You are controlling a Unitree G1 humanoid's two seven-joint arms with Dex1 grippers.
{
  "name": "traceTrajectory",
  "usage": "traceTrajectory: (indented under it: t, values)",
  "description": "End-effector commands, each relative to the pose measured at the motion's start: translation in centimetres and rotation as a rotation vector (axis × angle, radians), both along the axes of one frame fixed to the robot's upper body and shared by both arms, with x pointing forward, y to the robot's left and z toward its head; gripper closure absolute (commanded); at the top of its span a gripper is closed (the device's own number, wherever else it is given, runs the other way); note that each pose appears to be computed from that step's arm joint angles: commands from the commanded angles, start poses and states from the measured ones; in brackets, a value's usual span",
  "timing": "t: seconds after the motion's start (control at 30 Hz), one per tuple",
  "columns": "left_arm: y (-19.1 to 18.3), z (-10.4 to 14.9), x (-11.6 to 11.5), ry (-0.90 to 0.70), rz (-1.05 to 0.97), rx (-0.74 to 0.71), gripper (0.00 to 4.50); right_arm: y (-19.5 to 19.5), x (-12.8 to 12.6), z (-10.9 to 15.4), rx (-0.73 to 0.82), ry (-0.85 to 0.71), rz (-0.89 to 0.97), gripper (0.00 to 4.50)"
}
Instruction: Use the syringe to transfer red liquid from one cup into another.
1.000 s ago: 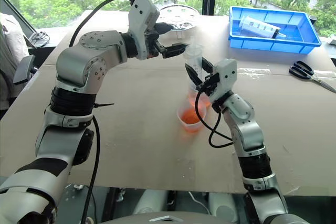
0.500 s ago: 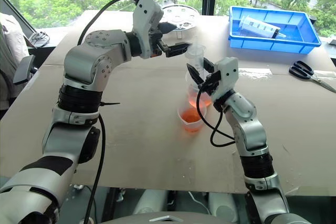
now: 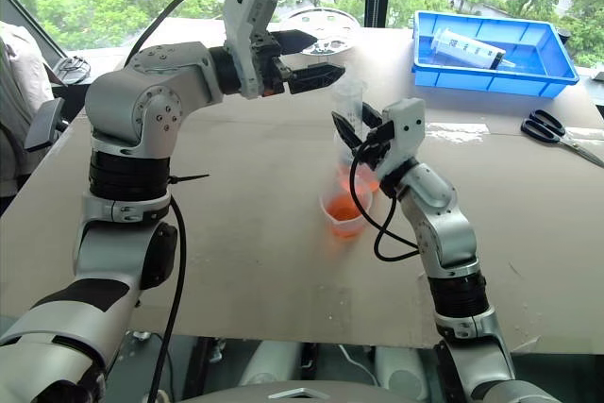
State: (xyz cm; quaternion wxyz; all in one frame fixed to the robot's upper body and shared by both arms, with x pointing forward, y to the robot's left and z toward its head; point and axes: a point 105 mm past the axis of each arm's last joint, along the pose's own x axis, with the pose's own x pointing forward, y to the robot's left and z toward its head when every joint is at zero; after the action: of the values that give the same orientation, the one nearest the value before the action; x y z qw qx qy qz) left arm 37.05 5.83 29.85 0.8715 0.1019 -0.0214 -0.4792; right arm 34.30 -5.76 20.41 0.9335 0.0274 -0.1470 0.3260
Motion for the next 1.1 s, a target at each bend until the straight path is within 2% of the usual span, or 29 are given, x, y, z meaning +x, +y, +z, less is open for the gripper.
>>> traceTrajectory:
  t: [0.03,0.67,0.93,1.1]
  values:
    - [-1.6,1.6,-0.4,-0.09,-0.046,0.017,0.0,0.5,-0.6,1.6,0.006,-0.057,0.027,3.01]
    - [-1.8,1.3,0.1,-0.065,-0.063,-0.017,0.0,0.9,-0.8,1.4,-0.005,-0.048,0.045,3.02]
    - [-1.0,-0.2,1.2,-0.099,-0.016,0.071,0.0,1.1,-1.0,1.7,0.013,-0.053,0.062,3.02]
    - [-1.4,-0.2,1.2,-0.127,-0.063,0.057,0.0,1.2,-1.2,1.7,0.011,-0.054,0.083,3.02]
